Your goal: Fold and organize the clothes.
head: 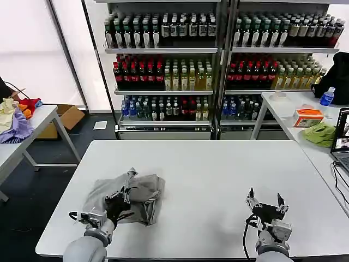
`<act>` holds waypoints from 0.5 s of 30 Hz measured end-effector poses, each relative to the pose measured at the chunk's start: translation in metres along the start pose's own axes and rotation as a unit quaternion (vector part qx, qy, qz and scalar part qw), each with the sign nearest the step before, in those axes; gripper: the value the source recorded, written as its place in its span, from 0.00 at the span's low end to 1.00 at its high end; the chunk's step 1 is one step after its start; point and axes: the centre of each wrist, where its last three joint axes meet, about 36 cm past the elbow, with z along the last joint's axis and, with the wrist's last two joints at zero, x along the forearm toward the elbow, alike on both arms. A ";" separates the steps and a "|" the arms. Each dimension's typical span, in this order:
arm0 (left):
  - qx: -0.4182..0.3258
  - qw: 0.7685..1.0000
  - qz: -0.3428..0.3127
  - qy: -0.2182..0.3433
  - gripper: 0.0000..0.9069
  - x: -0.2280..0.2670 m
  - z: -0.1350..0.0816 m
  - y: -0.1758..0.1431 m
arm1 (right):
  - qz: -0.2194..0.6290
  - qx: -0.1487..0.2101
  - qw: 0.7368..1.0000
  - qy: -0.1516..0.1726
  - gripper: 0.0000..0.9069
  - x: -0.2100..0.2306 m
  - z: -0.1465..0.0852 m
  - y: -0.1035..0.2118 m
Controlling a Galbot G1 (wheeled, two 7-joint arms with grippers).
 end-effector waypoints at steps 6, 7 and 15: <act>0.002 1.000 0.003 0.003 0.00 0.000 0.002 -0.006 | -0.002 -0.001 1.000 0.004 1.00 -0.001 0.004 0.002; 0.002 1.000 0.003 0.004 0.00 0.000 0.002 -0.006 | -0.003 -0.001 1.000 0.004 1.00 -0.001 0.005 0.002; 0.009 1.000 0.010 0.006 0.00 -0.004 0.006 -0.015 | -0.006 0.001 1.000 0.007 1.00 -0.001 0.008 0.003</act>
